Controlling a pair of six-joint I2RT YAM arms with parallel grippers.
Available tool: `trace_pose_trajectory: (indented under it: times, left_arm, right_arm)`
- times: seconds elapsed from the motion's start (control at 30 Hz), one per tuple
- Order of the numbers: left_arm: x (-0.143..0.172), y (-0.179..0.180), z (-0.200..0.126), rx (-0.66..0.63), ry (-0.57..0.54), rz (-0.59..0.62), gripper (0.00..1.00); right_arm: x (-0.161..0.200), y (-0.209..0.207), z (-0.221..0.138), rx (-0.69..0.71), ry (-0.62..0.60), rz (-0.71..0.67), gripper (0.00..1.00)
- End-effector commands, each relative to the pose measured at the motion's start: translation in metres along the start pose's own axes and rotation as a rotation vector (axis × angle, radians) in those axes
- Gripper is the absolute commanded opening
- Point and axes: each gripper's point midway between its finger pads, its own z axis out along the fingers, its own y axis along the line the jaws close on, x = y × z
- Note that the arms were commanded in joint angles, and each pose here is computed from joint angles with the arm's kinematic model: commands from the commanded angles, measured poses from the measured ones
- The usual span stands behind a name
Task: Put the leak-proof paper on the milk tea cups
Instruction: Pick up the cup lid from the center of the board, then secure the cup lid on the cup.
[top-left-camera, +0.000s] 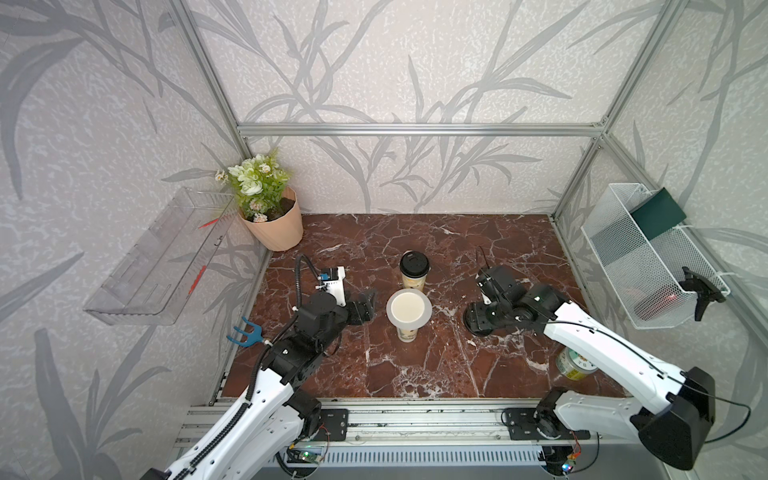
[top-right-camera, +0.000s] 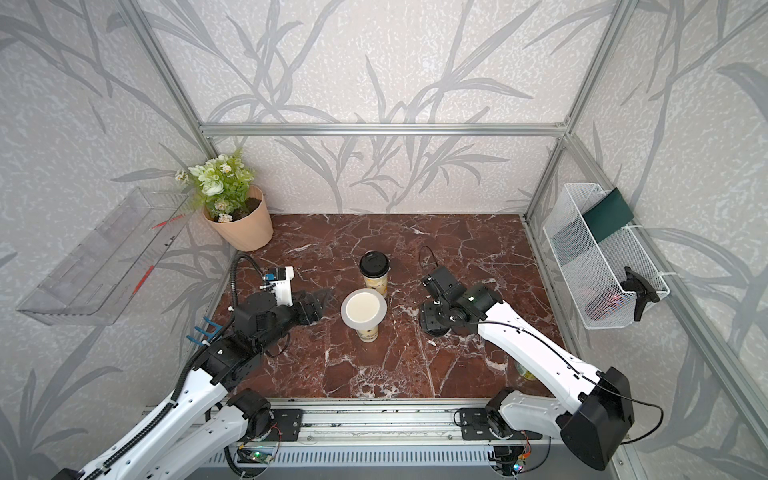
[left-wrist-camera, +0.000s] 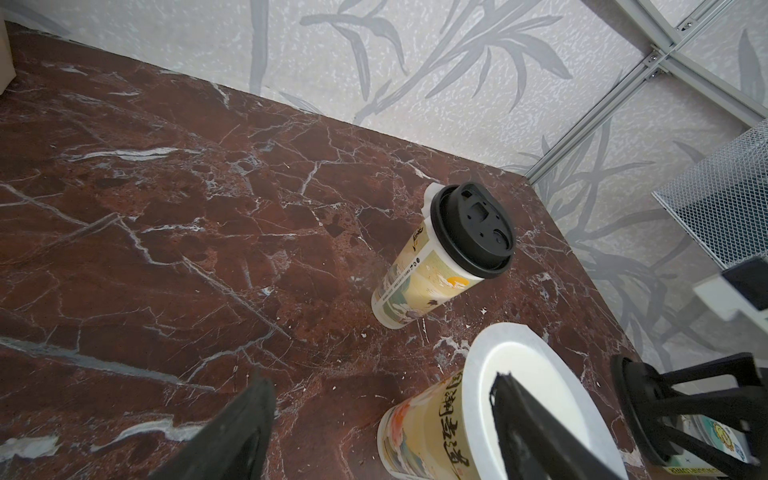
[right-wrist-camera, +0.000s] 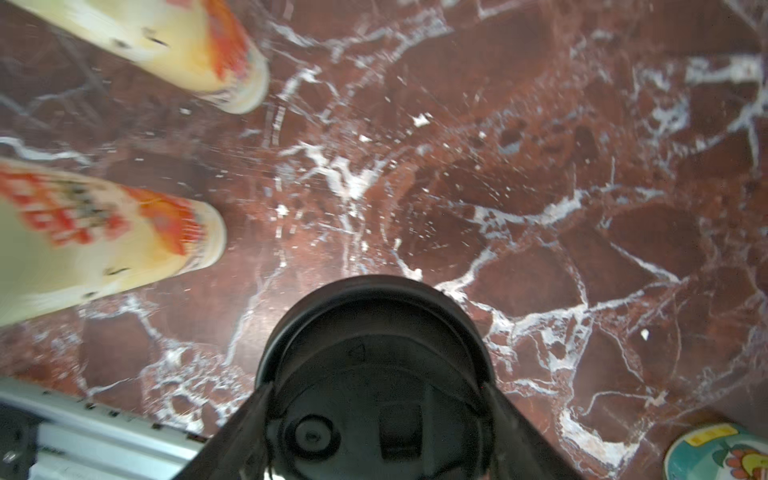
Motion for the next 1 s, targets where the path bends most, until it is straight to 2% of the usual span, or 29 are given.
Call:
trace_pose_trajectory:
  times: [0.0,0.13,0.27,0.57,0.6,0.97]
  left_arm:
    - [-0.003,0.001,-0.002,0.001,-0.022,-0.020,0.83]
    - [-0.003,-0.002,-0.002,0.019,-0.021,-0.028,0.83]
    - [-0.002,-0.005,0.000,0.037,-0.016,-0.035,0.83]
    - [-0.002,-0.006,0.000,0.048,-0.019,-0.046,0.83]
    - [-0.001,-0.006,0.001,0.047,-0.017,-0.047,0.83]
    - [0.004,0.001,0.000,0.025,-0.015,-0.043,0.83]
  right_arm:
    - [-0.002,0.013,-0.032,0.007,-0.006,-0.107,0.63]
    - [-0.022,0.040,-0.063,-0.030,-0.061,-0.187,0.62]
    - [-0.036,0.080,-0.073,-0.099,-0.082,-0.276,0.62]
    - [-0.053,0.145,-0.041,-0.113,0.053,-0.453,0.62]
    - [-0.052,0.151,-0.029,-0.100,0.083,-0.469,0.62]
    - [-0.051,0.169,0.011,-0.042,0.192,-0.543,0.62]
